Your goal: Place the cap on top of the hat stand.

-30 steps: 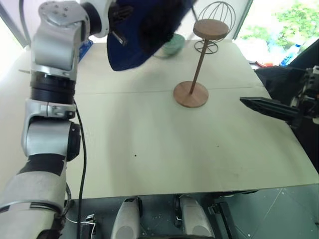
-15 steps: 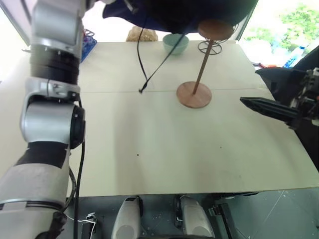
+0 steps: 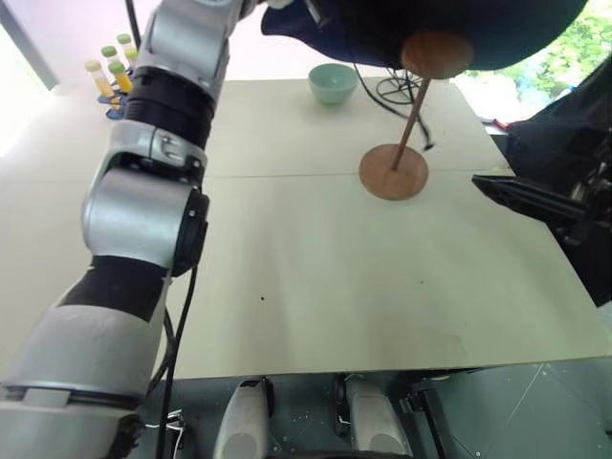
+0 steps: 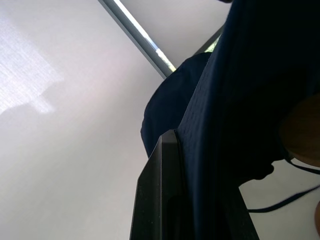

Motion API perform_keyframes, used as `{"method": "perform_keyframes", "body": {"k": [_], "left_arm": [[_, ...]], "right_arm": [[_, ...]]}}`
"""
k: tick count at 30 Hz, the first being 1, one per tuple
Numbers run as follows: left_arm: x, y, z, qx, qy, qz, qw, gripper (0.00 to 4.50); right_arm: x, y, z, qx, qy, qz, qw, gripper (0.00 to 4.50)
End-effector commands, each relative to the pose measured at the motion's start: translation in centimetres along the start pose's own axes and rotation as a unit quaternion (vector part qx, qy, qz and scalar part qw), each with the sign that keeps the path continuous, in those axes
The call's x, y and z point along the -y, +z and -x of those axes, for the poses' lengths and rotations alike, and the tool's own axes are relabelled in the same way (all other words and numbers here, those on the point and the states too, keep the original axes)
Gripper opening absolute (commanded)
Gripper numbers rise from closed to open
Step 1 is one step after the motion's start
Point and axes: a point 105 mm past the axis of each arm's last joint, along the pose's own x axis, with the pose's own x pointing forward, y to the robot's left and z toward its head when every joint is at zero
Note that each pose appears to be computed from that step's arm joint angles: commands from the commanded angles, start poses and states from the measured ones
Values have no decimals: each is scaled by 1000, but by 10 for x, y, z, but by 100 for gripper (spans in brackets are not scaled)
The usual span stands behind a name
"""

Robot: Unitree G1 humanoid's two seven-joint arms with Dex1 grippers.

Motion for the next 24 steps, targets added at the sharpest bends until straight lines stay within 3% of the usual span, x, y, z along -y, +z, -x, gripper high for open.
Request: {"method": "perform_keyframes", "body": {"k": [1,6,20,24], "left_arm": [[-27,18,6,17,47,-39,998,4],[-31,13,6,17,62,-31,997,4],[2,57,-16,128,32,-15,991,4],[13,58,-17,150,41,-49,987,4]], "right_arm": [[-1,16,6,19,-10,24,999,450],[-2,15,6,16,-11,22,1000,450],[5,20,8,12,-35,27,999,450],[10,22,11,14,-53,28,998,450]]}}
